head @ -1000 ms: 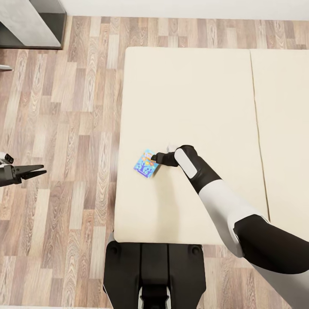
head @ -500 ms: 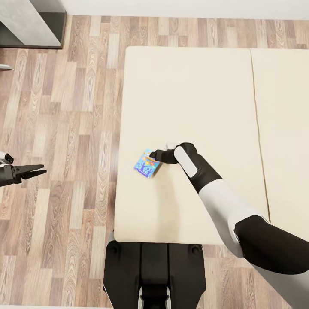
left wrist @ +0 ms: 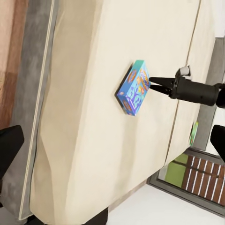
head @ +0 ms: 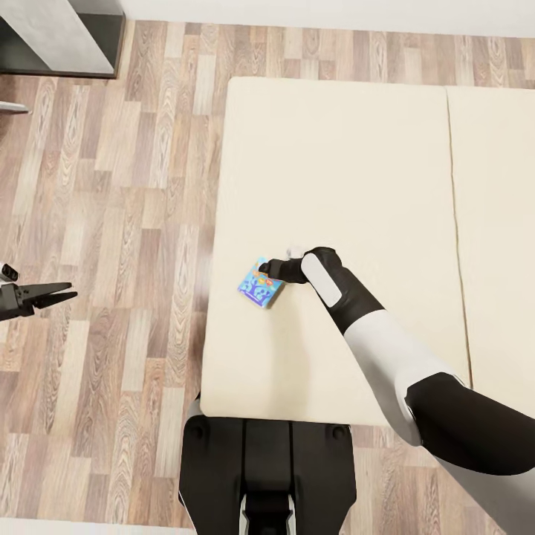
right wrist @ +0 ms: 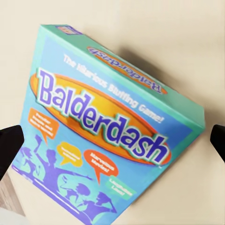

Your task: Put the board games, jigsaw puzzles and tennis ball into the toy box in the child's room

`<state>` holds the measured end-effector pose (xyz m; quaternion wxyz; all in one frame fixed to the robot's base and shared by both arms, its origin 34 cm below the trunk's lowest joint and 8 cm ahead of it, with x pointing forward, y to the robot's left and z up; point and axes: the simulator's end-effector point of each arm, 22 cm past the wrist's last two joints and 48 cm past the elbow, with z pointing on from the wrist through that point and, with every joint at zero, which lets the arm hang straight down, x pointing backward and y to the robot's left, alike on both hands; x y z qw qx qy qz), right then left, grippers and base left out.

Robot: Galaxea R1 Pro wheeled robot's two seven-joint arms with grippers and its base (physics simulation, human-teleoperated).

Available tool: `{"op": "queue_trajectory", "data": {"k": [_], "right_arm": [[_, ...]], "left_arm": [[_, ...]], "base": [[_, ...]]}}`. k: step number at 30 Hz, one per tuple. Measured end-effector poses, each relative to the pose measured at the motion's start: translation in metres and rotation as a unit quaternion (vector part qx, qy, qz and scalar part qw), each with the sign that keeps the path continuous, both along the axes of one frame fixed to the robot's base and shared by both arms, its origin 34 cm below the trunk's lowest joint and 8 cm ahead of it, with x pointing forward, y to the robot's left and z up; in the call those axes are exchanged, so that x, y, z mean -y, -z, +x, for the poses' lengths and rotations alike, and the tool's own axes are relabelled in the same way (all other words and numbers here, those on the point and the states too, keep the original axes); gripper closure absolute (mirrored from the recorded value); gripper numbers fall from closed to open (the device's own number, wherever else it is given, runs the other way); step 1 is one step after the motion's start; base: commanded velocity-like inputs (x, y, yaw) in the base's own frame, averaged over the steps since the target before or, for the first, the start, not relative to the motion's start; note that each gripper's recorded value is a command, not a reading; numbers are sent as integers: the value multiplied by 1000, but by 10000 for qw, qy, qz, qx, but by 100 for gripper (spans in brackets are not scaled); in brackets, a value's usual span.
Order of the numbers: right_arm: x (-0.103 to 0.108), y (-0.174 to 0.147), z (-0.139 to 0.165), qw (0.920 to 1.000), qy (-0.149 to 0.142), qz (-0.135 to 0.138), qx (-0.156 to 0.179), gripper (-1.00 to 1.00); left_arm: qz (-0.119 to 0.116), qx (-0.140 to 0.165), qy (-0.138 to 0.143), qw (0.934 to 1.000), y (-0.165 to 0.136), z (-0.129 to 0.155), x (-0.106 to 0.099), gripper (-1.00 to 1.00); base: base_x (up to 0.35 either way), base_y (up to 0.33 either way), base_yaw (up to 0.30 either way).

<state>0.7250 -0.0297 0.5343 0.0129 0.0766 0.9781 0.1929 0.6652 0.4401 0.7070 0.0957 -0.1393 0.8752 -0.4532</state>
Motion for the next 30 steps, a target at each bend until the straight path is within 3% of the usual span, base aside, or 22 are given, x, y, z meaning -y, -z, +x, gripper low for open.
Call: {"op": "queue_trajectory", "data": {"k": [30], "right_arm": [[0,9,-6,10000,6,-3,-62,-100]], "left_arm": [[13,-5,-72,10000,6,-1,-4,-100]], "base": [[0,21,2]]}}
